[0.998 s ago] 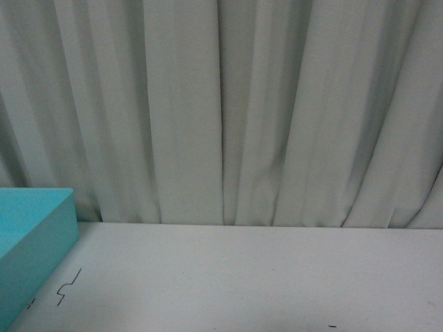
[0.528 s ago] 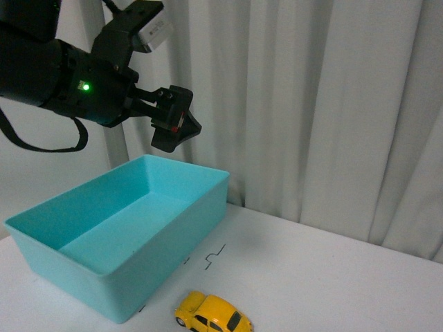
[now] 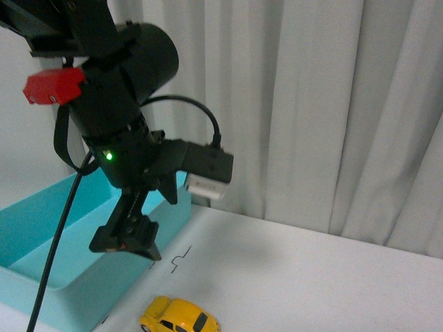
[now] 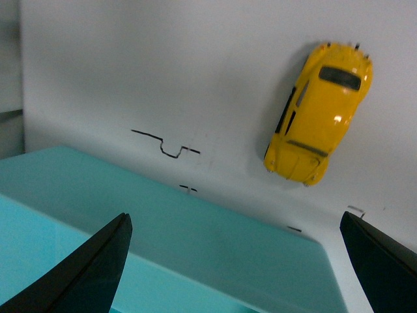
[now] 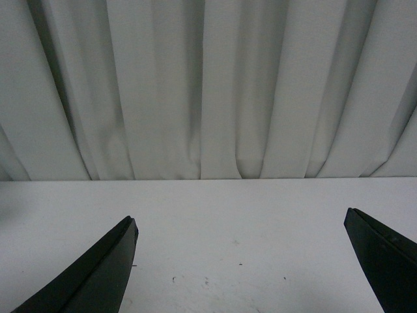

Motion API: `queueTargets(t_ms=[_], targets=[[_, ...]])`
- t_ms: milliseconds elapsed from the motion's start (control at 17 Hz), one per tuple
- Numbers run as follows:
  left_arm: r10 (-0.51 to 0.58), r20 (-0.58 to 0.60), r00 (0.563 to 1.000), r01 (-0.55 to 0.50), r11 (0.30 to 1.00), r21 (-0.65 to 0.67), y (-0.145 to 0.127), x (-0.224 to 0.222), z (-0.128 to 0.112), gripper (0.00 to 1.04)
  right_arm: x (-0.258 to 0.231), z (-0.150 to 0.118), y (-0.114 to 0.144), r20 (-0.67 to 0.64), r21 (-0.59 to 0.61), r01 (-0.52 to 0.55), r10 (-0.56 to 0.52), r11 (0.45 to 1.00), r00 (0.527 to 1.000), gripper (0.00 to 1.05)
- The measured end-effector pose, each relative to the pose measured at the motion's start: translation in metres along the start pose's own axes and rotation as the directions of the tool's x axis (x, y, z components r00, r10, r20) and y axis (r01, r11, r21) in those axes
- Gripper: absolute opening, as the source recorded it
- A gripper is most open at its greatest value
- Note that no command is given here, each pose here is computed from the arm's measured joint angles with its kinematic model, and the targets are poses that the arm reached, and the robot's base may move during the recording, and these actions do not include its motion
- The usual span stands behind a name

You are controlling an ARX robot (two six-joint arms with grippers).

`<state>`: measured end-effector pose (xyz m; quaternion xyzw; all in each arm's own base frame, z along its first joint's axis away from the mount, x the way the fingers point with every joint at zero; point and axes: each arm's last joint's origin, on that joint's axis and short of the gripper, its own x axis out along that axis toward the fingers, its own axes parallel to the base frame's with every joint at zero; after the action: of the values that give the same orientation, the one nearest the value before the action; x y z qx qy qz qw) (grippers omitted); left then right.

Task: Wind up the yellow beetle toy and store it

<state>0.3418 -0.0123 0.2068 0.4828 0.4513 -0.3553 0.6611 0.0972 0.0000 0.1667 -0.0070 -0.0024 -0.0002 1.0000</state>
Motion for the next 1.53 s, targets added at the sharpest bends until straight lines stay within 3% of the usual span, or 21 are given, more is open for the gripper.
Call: queueTargets(t_ms=[294, 470, 1116, 1174, 1468, 1527], targets=[[-0.056, -0.035, 0.998, 0.061, 0.988, 0.139, -0.012, 0.032, 0.004, 0.98, 0.0, 0.0, 0.0, 0.0, 0.0, 0.0, 0.0, 1.0, 1.0, 0.98], [-0.169, -0.078, 0.983, 0.18, 0.97, 0.164, -0.038, 0.066, -0.003, 0.98, 0.0, 0.0, 0.0, 0.0, 0.0, 0.0, 0.0, 1.0, 1.0, 0.98], [-0.1, -0.018, 0.995, 0.102, 0.981, 0.166, -0.048, 0.104, 0.005, 0.98, 0.0, 0.0, 0.0, 0.0, 0.0, 0.0, 0.0, 1.0, 1.0, 0.98], [-0.107, -0.019, 0.994, 0.109, 0.983, 0.149, -0.049, 0.104, 0.005, 0.95, 0.0, 0.0, 0.0, 0.0, 0.0, 0.0, 0.0, 1.0, 1.0, 0.98], [-0.107, -0.029, 0.994, 0.11, 0.988, 0.113, -0.053, 0.106, 0.006, 0.47, 0.0, 0.0, 0.0, 0.0, 0.0, 0.0, 0.0, 1.0, 1.0, 0.98], [-0.097, -0.022, 0.995, 0.099, 0.99, 0.104, -0.053, 0.105, 0.007, 0.41, 0.0, 0.0, 0.0, 0.0, 0.0, 0.0, 0.0, 1.0, 1.0, 0.98]])
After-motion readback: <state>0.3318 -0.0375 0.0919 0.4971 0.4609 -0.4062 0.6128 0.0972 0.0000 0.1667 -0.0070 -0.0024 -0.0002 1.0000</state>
